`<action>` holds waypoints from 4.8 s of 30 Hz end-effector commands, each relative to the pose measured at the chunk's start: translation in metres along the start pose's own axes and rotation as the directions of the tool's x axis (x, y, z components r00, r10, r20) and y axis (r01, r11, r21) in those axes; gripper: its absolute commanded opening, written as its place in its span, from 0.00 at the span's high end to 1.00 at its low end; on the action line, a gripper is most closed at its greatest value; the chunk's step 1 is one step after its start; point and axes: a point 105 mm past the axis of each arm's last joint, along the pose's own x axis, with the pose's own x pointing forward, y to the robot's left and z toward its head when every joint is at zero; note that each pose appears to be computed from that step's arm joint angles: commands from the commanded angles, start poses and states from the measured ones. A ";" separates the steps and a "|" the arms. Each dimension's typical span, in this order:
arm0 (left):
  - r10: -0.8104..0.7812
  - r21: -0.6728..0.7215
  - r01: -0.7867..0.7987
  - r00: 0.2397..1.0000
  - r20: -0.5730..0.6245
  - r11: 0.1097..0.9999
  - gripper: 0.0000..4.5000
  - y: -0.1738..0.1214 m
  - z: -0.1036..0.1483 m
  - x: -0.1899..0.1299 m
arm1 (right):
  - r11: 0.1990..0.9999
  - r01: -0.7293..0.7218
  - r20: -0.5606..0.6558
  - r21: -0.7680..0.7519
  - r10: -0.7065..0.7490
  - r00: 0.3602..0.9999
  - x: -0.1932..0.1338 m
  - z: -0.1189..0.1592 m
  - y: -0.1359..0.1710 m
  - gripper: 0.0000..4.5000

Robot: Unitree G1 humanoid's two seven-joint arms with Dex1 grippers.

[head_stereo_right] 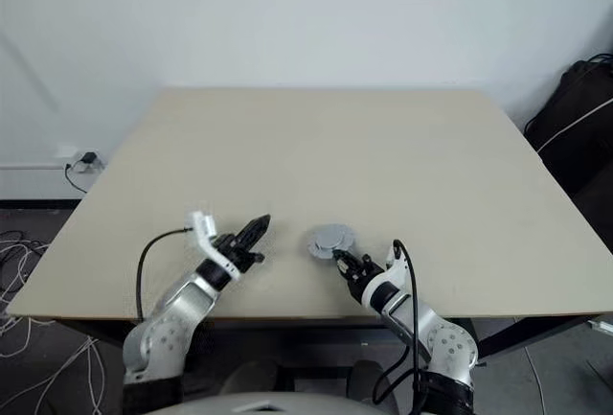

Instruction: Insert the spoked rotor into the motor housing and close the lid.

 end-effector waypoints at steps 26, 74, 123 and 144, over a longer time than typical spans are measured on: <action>-0.103 -0.664 0.177 0.983 0.149 0.727 0.04 -0.025 -0.033 -0.007 | 0.934 -0.338 -0.243 -0.115 0.304 0.921 0.003 -0.032 0.092 0.73; 0.201 -0.564 -0.011 0.940 0.276 0.826 0.52 0.043 0.025 0.032 | 0.668 -0.073 -0.058 -0.741 0.045 0.997 -0.010 -0.002 0.066 0.00; 0.557 0.144 -0.561 0.827 0.072 0.815 0.01 0.077 -0.012 -0.050 | 0.301 0.182 0.202 -0.936 0.034 0.979 -0.001 0.014 0.035 0.00; 0.342 0.652 -0.605 0.797 0.498 0.457 0.01 0.046 0.006 -0.066 | 0.131 0.594 0.605 -0.794 0.275 0.747 -0.038 0.061 0.018 0.00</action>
